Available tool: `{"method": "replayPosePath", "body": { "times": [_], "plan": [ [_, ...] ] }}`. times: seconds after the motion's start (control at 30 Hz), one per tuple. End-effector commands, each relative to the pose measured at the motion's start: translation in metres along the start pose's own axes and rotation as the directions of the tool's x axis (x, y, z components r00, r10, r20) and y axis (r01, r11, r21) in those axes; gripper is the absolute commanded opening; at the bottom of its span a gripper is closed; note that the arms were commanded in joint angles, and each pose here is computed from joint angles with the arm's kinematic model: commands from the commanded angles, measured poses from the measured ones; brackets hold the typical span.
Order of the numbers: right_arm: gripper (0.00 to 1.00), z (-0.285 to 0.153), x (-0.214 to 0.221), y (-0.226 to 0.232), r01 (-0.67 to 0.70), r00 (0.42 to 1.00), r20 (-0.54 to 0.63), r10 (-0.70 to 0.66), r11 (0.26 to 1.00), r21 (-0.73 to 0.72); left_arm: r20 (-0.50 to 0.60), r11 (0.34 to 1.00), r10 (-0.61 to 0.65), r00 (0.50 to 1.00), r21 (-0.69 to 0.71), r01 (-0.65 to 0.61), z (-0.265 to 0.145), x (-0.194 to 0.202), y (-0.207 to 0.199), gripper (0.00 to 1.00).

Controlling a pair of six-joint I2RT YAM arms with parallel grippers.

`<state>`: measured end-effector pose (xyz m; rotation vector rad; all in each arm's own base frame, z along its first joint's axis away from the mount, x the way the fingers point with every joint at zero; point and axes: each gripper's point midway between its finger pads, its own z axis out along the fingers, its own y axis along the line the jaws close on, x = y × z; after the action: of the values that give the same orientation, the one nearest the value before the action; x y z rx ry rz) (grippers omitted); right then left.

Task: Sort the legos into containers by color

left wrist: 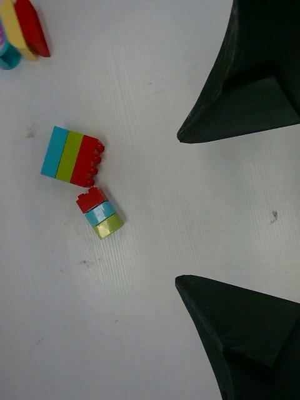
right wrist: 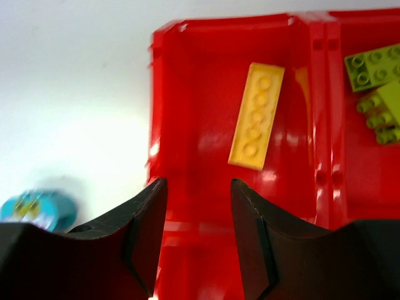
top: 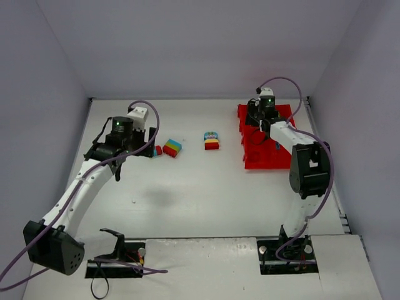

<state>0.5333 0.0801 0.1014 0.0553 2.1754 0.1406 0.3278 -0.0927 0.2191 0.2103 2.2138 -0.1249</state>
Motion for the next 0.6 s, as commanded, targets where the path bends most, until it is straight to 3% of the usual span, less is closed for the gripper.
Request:
{"method": "replayPosePath", "body": {
  "times": [0.0,0.13,0.2,0.43,0.57],
  "plan": [
    [0.42,-0.071,-0.074,0.027,0.004,0.978,0.205,0.024,0.991,-0.136,0.045,0.977,0.183,0.982,0.108,-0.186,0.016,-0.012,-0.013,0.79],
    [0.42,-0.103,-0.043,0.045,-0.006,0.980,0.192,0.053,0.972,-0.235,-0.035,0.920,0.374,0.927,0.142,-0.366,0.041,-0.001,-0.008,0.79],
    [0.42,-0.125,-0.047,0.057,-0.006,0.970,0.233,0.073,0.961,-0.277,-0.065,0.886,0.451,0.890,0.155,-0.438,0.058,0.005,-0.004,0.79],
    [0.43,-0.151,-0.025,0.072,0.015,0.970,0.230,0.074,0.932,-0.363,-0.038,0.827,0.541,0.840,0.208,-0.523,0.099,0.007,0.003,0.79],
    [0.43,-0.156,-0.020,0.074,0.018,0.970,0.230,0.077,0.923,-0.384,-0.098,0.813,0.557,0.824,0.265,-0.518,0.123,0.019,0.013,0.76]
  ]
}}
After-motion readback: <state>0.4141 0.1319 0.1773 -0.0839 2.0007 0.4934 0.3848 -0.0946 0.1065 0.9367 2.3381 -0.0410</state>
